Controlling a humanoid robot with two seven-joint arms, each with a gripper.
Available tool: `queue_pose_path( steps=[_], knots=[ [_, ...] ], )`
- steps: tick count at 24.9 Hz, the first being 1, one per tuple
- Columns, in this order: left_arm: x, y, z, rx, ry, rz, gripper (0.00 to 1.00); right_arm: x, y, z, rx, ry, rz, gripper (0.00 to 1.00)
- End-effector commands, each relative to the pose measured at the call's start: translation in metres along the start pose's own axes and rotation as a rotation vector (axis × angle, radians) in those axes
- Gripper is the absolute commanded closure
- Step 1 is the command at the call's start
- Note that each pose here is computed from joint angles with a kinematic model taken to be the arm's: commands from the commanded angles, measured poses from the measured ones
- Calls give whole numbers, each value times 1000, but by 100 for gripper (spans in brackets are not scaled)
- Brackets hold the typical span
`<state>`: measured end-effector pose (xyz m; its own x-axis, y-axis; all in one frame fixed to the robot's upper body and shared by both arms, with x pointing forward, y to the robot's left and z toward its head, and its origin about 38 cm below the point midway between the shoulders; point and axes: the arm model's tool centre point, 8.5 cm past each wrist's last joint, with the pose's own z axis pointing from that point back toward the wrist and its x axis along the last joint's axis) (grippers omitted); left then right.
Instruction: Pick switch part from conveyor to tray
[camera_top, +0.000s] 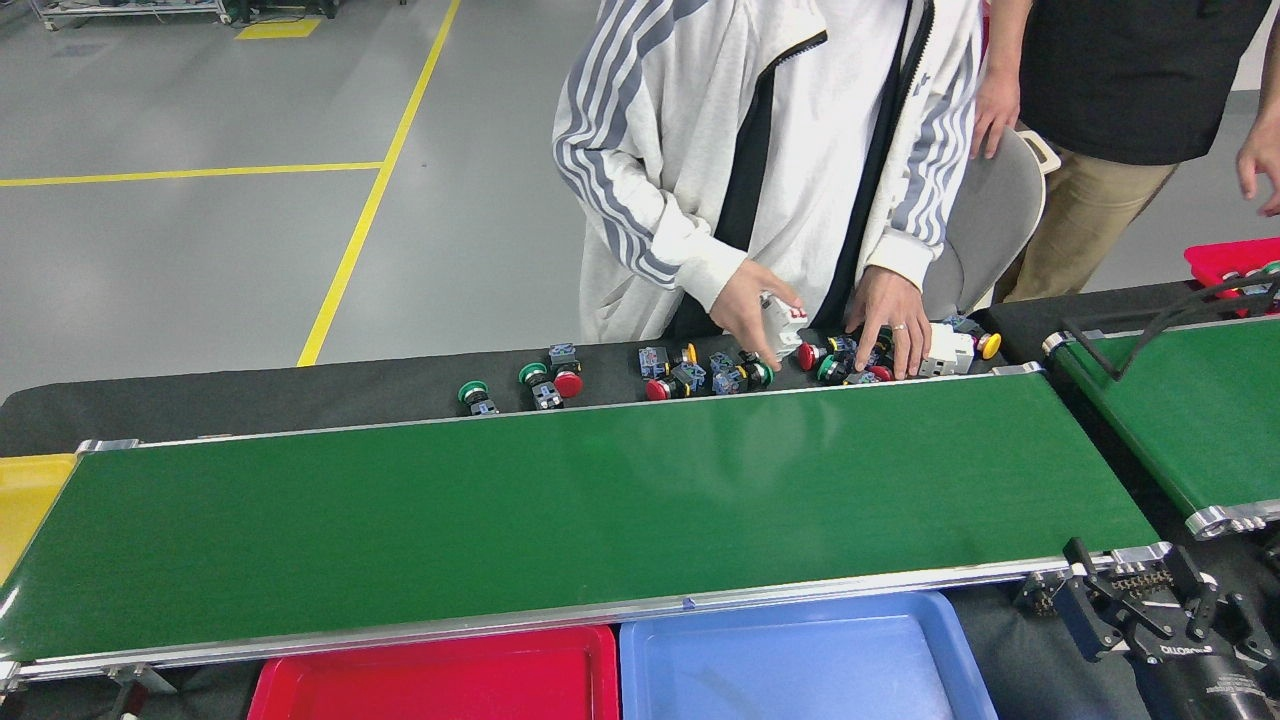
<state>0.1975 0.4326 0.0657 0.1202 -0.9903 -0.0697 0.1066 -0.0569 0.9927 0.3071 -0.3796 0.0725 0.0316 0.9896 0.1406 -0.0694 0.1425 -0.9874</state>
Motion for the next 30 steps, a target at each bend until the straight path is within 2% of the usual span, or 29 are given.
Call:
queue_pose_path(
  steps=[1,4,7,10,13,16,18,21,25,30],
  knots=[
    [-2,7,0,21,-2,-9,0,15,-2,4,-29,-82,-4,0],
    [-4,6,1,17,1,-11,0,47,11,27,-27,-177,-48,0],
    [-5,5,2,15,8,-10,0,64,29,51,9,-184,-78,2],
    [-5,7,0,24,9,-7,0,73,38,51,33,-146,-39,9],
    [-5,7,0,24,11,-8,0,60,37,49,24,-39,11,9],
    [-4,7,-1,26,8,-8,0,38,23,48,-49,25,74,9],
    [-2,12,-8,44,1,-4,0,30,20,48,-57,67,89,6],
    [3,20,-19,79,-12,3,0,26,18,48,-60,87,94,3],
    [11,20,-22,79,-35,5,0,28,19,49,-67,70,81,2],
    [9,22,-24,83,-39,-7,0,34,23,55,-63,10,21,2]
  ],
)
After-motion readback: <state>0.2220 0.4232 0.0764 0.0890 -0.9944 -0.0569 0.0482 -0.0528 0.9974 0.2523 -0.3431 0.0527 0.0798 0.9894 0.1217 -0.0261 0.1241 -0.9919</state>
